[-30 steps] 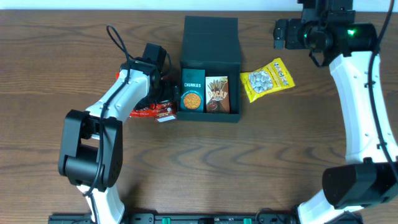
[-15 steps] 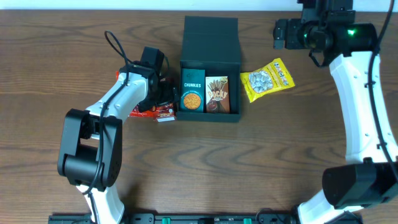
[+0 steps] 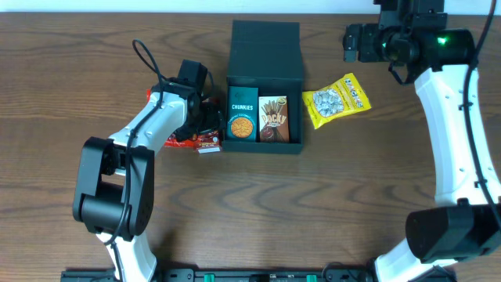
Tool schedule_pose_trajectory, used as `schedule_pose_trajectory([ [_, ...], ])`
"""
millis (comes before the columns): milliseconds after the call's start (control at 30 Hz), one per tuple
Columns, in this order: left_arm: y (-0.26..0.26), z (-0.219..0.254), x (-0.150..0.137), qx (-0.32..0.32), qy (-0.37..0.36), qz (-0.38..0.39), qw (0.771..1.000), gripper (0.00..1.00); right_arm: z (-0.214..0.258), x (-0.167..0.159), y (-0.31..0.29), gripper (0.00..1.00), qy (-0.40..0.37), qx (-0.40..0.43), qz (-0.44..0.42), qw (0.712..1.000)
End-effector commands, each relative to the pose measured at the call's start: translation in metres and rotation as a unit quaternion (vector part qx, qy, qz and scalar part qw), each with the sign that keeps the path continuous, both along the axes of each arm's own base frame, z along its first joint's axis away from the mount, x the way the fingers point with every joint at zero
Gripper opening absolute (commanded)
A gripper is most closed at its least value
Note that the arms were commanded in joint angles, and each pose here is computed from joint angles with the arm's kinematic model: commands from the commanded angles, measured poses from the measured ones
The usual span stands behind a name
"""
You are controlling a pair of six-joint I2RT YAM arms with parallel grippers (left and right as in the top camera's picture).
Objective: Pack container
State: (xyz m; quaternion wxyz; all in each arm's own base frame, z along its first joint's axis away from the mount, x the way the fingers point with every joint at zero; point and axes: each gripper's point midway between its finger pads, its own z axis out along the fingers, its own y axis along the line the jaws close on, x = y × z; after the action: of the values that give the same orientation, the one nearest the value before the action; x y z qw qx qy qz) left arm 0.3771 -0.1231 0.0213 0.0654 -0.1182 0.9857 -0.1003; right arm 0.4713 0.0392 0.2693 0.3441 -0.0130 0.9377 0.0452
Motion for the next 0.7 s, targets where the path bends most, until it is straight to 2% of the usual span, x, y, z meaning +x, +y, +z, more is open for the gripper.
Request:
schedule_pose_trajectory([
  [0,0.002,-0.009,-0.005,0.014,0.009,-0.010,1.000,0.84,0.010,-0.001,-0.001,0.99,-0.012,0.001,0.004,1.000],
  [400,0.008,-0.023,-0.008,0.034,0.023,-0.023,0.999,0.80,0.010,-0.001,-0.001,0.99,-0.012,0.002,0.002,1.000],
  [667,0.015,-0.024,-0.008,0.055,0.021,-0.022,0.998,0.68,0.011,0.000,-0.001,0.99,-0.014,0.002,0.002,1.000],
])
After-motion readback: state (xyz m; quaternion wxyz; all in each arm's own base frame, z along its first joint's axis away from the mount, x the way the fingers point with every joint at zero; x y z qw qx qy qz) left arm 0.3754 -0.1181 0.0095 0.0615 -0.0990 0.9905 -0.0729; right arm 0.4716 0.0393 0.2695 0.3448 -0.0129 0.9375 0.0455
